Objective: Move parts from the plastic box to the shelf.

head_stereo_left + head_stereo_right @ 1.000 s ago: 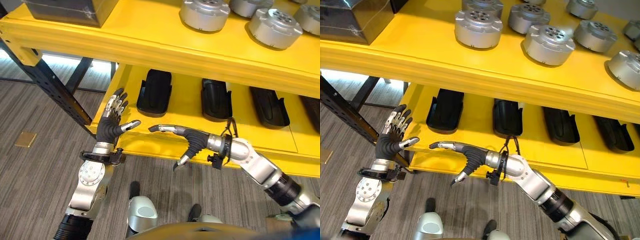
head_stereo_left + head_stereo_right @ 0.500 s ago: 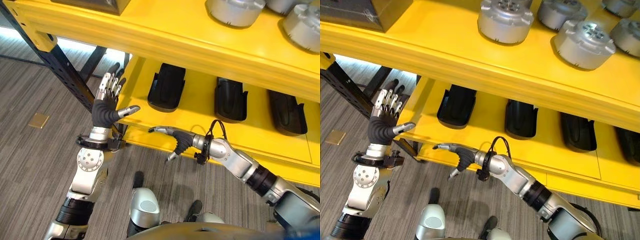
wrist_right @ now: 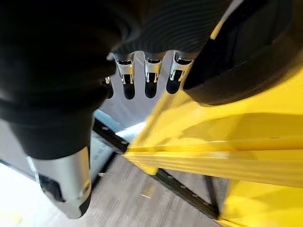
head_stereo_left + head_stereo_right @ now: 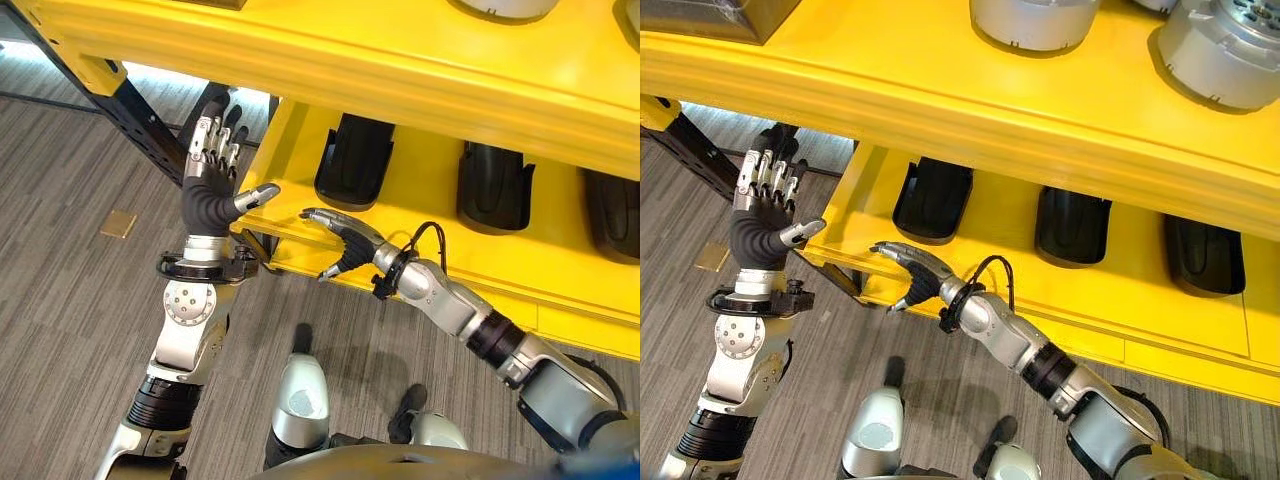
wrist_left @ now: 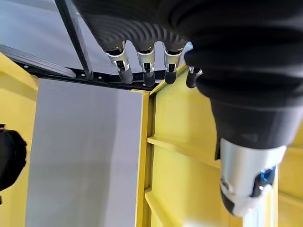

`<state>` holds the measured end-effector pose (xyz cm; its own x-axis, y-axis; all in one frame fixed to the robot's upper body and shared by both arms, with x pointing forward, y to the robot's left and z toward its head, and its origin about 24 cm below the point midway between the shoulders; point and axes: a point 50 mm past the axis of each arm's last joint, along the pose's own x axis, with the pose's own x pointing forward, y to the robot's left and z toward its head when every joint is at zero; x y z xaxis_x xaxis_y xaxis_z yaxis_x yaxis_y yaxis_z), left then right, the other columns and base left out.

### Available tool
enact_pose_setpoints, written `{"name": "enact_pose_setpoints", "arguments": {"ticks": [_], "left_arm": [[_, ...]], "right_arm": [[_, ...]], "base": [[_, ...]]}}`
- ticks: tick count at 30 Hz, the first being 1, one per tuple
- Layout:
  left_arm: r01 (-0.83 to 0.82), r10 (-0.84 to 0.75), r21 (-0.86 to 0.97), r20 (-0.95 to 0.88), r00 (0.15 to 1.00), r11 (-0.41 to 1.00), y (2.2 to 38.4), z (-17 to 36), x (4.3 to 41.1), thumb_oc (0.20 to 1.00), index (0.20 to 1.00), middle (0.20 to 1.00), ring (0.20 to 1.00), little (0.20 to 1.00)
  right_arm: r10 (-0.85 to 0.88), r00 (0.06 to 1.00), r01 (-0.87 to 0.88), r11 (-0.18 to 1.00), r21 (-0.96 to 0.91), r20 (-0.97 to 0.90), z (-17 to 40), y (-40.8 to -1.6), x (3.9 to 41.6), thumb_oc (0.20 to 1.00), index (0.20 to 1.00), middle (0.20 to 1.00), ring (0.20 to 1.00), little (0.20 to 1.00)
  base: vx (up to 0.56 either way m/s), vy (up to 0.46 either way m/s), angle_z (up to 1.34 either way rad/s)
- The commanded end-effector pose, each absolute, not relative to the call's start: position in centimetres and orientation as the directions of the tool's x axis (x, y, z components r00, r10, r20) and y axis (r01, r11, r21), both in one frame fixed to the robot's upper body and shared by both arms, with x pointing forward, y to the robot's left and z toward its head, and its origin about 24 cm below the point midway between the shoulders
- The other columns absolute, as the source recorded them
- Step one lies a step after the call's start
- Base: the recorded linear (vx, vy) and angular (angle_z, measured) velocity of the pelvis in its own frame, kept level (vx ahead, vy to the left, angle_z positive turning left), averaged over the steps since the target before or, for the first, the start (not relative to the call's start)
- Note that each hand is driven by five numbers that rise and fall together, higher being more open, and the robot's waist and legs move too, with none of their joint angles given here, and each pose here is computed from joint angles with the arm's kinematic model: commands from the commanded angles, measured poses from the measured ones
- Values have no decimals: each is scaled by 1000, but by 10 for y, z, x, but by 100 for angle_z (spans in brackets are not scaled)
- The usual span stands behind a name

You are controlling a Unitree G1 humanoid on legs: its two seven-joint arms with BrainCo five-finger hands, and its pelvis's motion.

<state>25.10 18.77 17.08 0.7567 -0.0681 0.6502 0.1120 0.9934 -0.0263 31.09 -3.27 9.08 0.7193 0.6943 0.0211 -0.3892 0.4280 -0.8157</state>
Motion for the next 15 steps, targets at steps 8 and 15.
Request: {"name": "enact_pose_setpoints", "arguments": {"ticks": [8, 15], "left_arm": [[185, -115, -18, 722, 682, 983, 174, 192, 247, 1000, 1000, 1000, 1000, 1000], [190, -113, -27, 721, 684, 981, 172, 192, 250, 1000, 1000, 1000, 1000, 1000]], "right_arm": [[660, 748, -263, 398, -879, 75, 105, -13, 325, 1000, 1000, 1000, 1000, 1000], [613, 789, -221, 340, -914, 37, 99, -22, 338, 1000, 1000, 1000, 1000, 1000]], "base": [[1, -2, 2], [-2, 0, 1]]}}
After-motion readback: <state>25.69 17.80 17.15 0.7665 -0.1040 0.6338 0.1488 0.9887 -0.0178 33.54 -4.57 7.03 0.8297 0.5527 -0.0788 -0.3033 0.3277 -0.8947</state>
